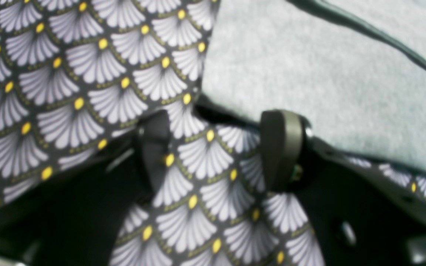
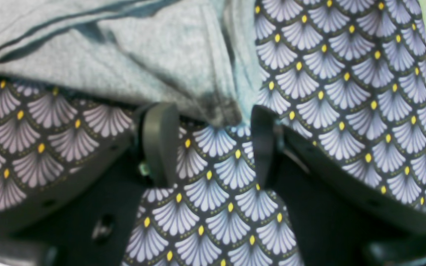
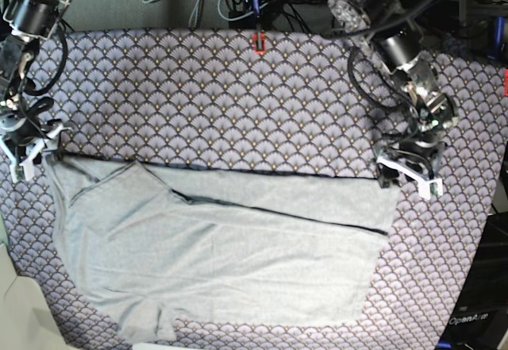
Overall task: Fold the T-shirt properly
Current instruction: 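Release the folded edge and raise both grippers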
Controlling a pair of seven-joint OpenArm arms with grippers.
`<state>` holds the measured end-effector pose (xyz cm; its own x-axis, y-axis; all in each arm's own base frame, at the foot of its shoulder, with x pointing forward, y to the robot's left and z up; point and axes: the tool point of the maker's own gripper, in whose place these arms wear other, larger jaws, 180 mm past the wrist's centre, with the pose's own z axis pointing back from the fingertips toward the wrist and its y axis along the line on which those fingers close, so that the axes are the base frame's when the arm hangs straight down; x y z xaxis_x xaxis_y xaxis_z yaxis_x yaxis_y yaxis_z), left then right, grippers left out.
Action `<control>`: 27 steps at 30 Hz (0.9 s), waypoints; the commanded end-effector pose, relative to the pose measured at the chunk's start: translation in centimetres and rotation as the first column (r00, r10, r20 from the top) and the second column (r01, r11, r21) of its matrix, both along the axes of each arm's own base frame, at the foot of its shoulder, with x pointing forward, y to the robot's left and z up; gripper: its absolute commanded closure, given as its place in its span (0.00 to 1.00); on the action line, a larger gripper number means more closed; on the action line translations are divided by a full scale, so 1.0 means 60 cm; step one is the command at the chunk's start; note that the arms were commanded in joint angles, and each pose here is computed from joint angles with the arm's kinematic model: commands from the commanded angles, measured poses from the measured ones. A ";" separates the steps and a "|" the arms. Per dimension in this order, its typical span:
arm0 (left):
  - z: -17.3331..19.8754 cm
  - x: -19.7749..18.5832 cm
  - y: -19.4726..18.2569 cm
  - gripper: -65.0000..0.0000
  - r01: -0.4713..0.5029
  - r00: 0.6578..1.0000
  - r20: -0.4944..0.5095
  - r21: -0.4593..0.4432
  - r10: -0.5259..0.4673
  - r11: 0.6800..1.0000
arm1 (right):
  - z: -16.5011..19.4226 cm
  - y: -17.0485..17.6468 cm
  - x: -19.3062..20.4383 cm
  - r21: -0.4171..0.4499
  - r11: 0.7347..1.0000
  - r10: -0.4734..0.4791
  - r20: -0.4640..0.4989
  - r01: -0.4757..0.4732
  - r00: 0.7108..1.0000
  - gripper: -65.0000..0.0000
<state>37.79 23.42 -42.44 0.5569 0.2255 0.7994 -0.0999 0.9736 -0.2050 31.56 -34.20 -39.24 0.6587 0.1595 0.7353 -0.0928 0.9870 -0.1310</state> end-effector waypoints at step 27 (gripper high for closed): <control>0.025 0.060 -0.013 0.86 -0.070 0.995 0.067 -0.138 0.080 0.988 | 0.009 -0.034 -0.028 -0.052 0.999 0.001 -0.011 -0.002 1.000 0.50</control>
<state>40.18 22.37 -42.49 0.5132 0.3772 0.7709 -0.1658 0.9249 -0.3422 28.84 -35.40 -40.54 0.7047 0.1825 0.6856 -0.1027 0.9824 -0.1559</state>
